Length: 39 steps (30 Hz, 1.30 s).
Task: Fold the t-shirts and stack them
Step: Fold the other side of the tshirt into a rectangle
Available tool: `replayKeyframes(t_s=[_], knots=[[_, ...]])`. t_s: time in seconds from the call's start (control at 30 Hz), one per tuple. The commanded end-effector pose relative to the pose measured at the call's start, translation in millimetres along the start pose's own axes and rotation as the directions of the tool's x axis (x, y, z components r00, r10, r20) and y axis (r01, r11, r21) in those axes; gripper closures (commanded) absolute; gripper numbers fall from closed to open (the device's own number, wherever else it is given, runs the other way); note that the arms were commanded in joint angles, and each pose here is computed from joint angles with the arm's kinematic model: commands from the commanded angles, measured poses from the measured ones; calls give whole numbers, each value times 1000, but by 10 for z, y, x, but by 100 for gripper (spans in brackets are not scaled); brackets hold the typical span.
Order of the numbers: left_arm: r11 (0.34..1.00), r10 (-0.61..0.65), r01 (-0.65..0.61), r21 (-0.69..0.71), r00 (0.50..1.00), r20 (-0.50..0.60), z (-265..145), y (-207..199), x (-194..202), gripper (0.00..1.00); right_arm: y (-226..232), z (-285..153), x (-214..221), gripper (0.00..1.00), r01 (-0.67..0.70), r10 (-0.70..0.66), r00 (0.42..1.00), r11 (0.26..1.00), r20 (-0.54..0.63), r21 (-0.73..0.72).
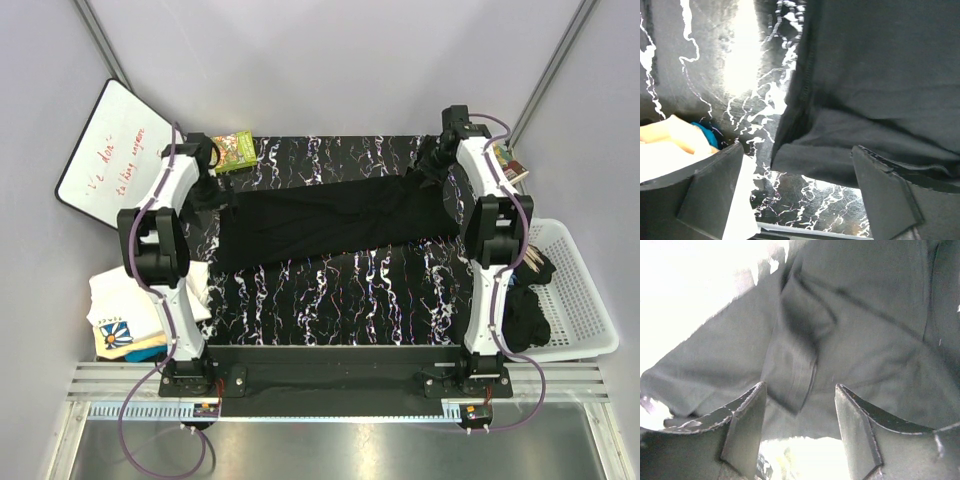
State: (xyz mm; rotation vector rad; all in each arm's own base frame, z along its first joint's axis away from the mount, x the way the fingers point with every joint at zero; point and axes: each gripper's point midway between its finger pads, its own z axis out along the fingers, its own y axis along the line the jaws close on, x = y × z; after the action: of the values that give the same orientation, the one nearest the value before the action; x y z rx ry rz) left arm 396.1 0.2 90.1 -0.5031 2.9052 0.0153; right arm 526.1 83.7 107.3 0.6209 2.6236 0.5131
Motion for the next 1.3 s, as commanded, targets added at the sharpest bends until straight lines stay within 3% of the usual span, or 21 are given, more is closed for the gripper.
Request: replayKeyframes(t_s=[0.0, 0.27, 0.37, 0.5, 0.53, 0.63, 0.7, 0.77, 0.8, 0.93, 1.27], knots=[[998, 61, -62, 17, 994, 90, -96, -211, -96, 14, 171, -253, 179, 37, 19, -20, 1000, 996, -16, -92], [997, 78, -78, -1, 995, 57, 197, -337, -139, 22, 110, 76, 736, 41, -79, 55, 985, 986, -165, -145], [996, 84, -83, -24, 995, 47, 272, -305, -141, 32, 184, 185, 794, 41, -71, 43, 983, 985, -176, -156], [995, 88, -87, -51, 996, 21, 365, -252, -80, 57, 240, 364, 826, 41, -84, 51, 979, 983, -199, -160], [995, 88, -87, -55, 996, 21, 372, -243, -78, 74, 282, 377, 809, 41, -82, 49, 979, 982, -196, -168], [995, 83, -81, -65, 996, 15, 400, -224, -59, 100, 366, 437, 794, 42, -82, 46, 980, 980, -194, -180], [994, 83, -82, -72, 996, 14, 418, -213, -57, 100, 392, 497, 807, 42, -83, 45, 978, 980, -202, -183], [994, 83, -82, -76, 996, 13, 427, -209, -59, 100, 401, 515, 785, 50, -87, 49, 978, 978, -201, -187], [993, 82, -80, -82, 997, 14, 430, -198, -59, 100, 424, 513, 773, 66, -84, 45, 979, 978, -197, -193], [991, 84, -81, -105, 996, 23, 426, -159, -80, 100, 511, 432, 657, 100, -54, 26, 990, 975, -135, -213], [988, 55, -40, -152, 994, 90, 241, -35, -189, 100, 826, -56, 132, 100, 33, -4, 994, 961, 106, -273]])
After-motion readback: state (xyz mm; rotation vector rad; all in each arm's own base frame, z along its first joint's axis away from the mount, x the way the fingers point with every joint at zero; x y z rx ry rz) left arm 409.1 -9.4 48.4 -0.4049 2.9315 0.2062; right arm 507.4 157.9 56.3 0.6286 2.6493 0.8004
